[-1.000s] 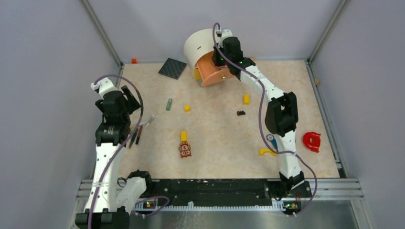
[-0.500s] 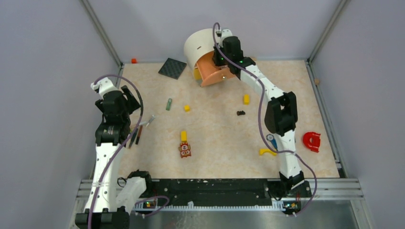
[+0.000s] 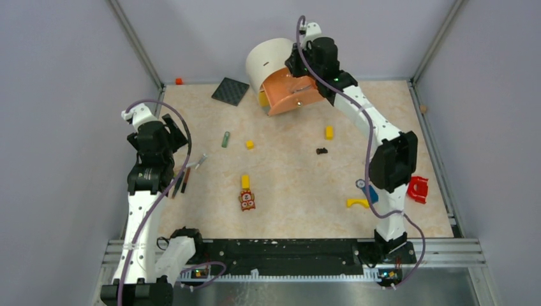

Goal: Organize the makeup
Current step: Place the makeup tool in the drawer.

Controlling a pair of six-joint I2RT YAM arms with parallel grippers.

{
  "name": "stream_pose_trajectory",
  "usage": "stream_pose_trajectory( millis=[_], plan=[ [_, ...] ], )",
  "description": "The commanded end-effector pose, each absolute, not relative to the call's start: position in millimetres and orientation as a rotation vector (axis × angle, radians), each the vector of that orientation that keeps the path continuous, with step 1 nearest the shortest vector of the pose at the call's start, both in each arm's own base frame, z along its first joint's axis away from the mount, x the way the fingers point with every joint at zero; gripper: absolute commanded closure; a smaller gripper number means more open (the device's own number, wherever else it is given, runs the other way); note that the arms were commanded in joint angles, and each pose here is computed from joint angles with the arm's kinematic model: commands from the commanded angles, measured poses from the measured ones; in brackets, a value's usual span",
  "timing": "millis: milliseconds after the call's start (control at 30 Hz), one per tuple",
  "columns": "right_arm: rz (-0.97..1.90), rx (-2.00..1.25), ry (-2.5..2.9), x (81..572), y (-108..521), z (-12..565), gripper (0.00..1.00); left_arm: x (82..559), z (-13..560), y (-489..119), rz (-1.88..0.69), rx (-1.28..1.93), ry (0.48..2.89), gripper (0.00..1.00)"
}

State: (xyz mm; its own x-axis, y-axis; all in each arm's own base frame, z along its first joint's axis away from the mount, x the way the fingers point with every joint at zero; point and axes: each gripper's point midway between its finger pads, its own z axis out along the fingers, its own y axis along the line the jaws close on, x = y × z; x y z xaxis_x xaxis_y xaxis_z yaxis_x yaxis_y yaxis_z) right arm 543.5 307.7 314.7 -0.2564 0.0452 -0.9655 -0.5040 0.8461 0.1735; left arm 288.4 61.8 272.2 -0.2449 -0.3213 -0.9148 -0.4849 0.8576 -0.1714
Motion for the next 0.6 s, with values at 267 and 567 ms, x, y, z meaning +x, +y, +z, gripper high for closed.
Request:
stream_pose_trajectory(
  millis=[267, 567],
  plan=[
    [0.676, -0.402, 1.577, 428.2, 322.5, 382.7, 0.96, 320.7, 240.8, 39.7, 0.089, -0.476, 2.006, 0.17],
    [0.859, -0.34, 1.721, 333.5, 326.7, 292.9, 0.89, 350.9, 196.2, -8.9, -0.125, -0.414, 2.202, 0.21]
  ],
)
